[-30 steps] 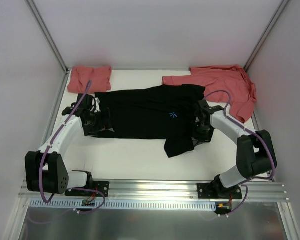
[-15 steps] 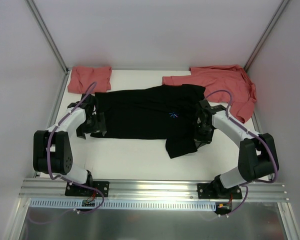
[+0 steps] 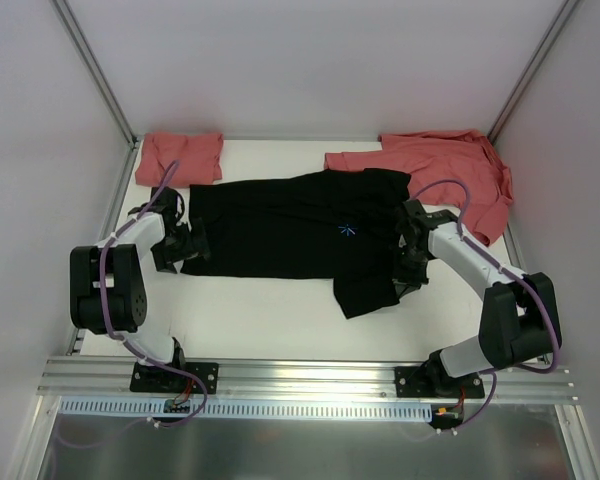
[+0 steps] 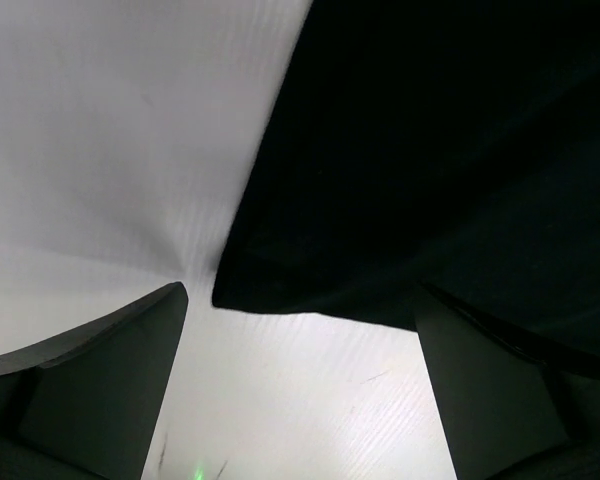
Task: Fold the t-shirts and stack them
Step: Grap the side of the flattened tshirt closest away from the robot with both arms
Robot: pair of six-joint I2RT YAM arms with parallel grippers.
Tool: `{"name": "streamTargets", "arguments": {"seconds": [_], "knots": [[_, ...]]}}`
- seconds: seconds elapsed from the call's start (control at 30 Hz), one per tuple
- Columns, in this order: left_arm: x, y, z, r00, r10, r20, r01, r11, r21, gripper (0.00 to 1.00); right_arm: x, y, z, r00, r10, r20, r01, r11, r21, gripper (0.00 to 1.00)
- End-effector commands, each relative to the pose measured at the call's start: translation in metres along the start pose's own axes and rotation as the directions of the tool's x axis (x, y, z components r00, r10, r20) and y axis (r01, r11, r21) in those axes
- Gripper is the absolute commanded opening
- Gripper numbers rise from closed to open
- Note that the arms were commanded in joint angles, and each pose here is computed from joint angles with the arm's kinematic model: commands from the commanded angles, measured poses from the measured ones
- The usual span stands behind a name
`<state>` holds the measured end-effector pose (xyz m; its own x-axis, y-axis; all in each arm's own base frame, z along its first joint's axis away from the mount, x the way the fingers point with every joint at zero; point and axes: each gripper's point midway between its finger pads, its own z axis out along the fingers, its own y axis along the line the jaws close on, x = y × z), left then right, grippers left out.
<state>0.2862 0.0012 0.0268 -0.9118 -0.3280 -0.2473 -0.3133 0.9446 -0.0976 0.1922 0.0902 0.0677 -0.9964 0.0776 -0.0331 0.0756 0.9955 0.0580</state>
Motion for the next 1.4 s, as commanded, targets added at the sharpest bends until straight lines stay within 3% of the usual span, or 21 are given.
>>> {"name": "streamTargets", "arguments": {"seconds": [0.0, 0.2, 0.3, 0.43, 0.8, 1.37], "knots": [[-0.001, -0.014, 0.006, 0.999, -0.035, -0.019, 0.036, 0.995, 0.098, 0.98, -0.003, -0.006, -0.013, 0.999, -0.003, 0.032, 0.003, 1.0, 0.008, 0.0], [0.004, -0.017, 0.013, 0.997, -0.039, -0.071, 0.047, 0.993, 0.106, 0.92, -0.005, -0.007, -0.013, 1.0, 0.006, 0.031, -0.006, 1.0, 0.004, 0.01], [0.005, -0.019, 0.016, 0.996, -0.035, -0.079, 0.044, 0.992, 0.118, 0.79, -0.006, -0.008, -0.013, 0.999, 0.012, 0.031, -0.012, 1.0, 0.0, 0.0], [0.002, -0.027, 0.014, 0.996, -0.045, -0.083, 0.057, 0.987, 0.15, 0.0, -0.007, -0.008, -0.012, 0.999, 0.017, 0.029, -0.017, 1.0, -0.001, 0.01], [0.006, -0.028, -0.037, 0.998, -0.019, -0.056, 0.028, 0.985, 0.17, 0.0, -0.003, -0.007, -0.031, 0.999, 0.03, 0.036, -0.029, 0.999, -0.025, 0.01], [0.051, -0.029, -0.077, 0.994, -0.013, -0.108, 0.036, 0.975, 0.219, 0.0, 0.087, -0.029, -0.057, 0.997, 0.058, -0.06, -0.06, 0.997, -0.037, 0.01]]}}
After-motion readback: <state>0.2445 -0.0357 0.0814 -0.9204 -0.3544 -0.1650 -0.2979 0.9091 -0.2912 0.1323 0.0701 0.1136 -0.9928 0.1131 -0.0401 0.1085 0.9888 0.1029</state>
